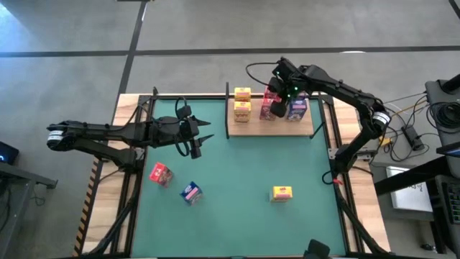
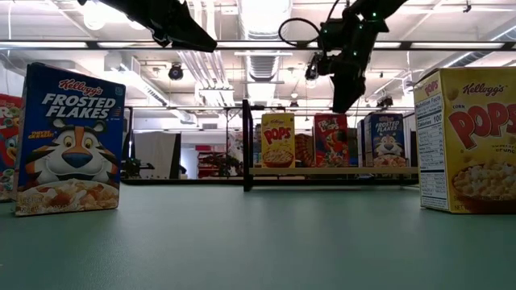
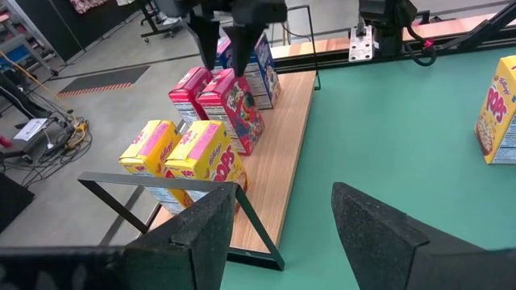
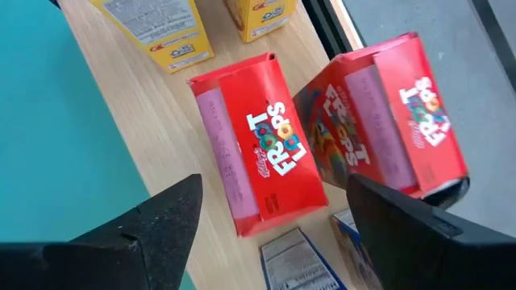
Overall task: Stack cereal on shelf
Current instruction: Put the top red cereal box on the shelf aligned with the other red cereal box
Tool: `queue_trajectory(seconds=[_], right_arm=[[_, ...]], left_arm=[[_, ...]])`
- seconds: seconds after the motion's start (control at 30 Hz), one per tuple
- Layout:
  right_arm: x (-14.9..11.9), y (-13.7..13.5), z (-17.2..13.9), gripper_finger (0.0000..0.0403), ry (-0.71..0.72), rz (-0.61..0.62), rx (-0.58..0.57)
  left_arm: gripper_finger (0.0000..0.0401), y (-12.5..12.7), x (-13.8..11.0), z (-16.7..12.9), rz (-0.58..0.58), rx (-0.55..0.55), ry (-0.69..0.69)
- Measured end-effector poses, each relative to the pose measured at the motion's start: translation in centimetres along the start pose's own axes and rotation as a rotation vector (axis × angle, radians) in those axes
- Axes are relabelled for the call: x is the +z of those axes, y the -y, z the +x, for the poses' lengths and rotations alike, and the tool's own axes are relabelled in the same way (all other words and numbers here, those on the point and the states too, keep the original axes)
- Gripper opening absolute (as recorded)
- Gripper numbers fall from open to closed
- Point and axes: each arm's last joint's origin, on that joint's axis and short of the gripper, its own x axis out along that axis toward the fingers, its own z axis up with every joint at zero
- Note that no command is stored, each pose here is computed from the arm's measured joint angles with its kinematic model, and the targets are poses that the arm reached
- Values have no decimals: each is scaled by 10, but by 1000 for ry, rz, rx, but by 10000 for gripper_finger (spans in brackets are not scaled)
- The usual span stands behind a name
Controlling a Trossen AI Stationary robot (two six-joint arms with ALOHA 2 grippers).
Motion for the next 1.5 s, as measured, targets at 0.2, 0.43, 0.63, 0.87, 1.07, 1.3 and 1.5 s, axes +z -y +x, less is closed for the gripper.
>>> queue_trajectory(seconds=[0.2,0.43,0.63,0.87,1.07,1.3,1.5], right_arm=[[8,1,-15,265,36,49,-10],[15,9,-26,157,62,271,-242],[12,15,-26,28,61,395,-328],[9,15,-20,10,44,423,-327],[5,16,-8,9,43,435,-353],[3,18,2,9,65,448,-392],[-1,18,10,9,51,446,-391]], left_arm=[[192,0,0,0,0,0,-1],[192,0,0,0,0,0,-1],[192,0,0,0,0,0,-1],[192,0,0,0,1,-1,-4],[192,0,-1,0,2,-1,-7],[192,0,-1,0,3,-1,-7],[192,0,-1,0,3,-2,-10]])
